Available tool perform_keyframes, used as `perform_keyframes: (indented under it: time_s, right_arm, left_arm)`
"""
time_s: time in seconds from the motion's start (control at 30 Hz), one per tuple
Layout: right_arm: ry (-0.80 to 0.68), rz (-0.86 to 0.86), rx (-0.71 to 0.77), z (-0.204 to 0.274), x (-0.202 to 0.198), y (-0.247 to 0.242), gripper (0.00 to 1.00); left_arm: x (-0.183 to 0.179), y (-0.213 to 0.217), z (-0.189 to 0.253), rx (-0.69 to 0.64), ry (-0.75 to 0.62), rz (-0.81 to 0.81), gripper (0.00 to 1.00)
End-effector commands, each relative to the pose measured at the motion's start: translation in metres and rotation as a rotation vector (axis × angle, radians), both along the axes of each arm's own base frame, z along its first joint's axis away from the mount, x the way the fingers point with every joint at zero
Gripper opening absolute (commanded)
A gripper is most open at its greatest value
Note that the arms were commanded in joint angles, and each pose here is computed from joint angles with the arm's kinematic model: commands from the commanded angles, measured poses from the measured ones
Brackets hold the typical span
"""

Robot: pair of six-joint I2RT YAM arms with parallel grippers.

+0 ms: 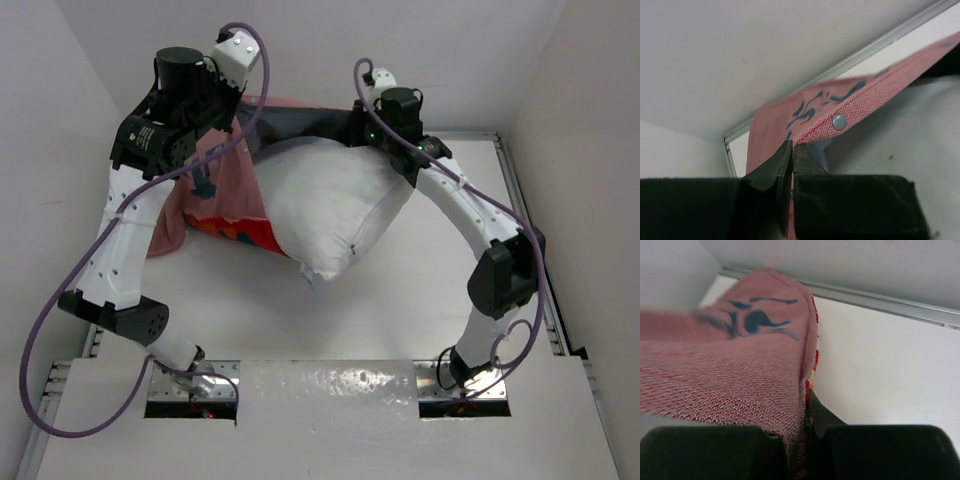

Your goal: Put the pillow into the pillowcase

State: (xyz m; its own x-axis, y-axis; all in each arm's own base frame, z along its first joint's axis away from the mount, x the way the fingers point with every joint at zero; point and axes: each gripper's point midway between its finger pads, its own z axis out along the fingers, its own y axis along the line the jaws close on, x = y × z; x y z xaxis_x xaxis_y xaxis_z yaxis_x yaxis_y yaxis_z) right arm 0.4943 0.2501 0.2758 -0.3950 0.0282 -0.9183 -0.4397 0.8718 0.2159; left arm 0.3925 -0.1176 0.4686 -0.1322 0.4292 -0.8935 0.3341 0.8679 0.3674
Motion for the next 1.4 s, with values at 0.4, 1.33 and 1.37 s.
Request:
perform_keyframes:
  time_s: [0.4, 1.33, 1.37]
  right_arm:
    - [-0.624, -0.282, 0.433, 0.303, -0.130, -0.009, 0.00]
    - [-0.663, -0.334, 0.371, 0.323, -0.081, 0.027, 0.00]
    - [-0.653, -0.333, 0.368, 0.320, -0.080, 0.028, 0.00]
  left_arm:
    - [-0.018, -0.065, -0.073, -0.275, 0.392, -0.537, 0.37]
    - [-0.086, -0.133, -0.238, -0.431, 0.612, -0.684, 0.77]
    - [-0.094, -0.149, -0.243, -0.426, 0.637, -0.716, 0.79]
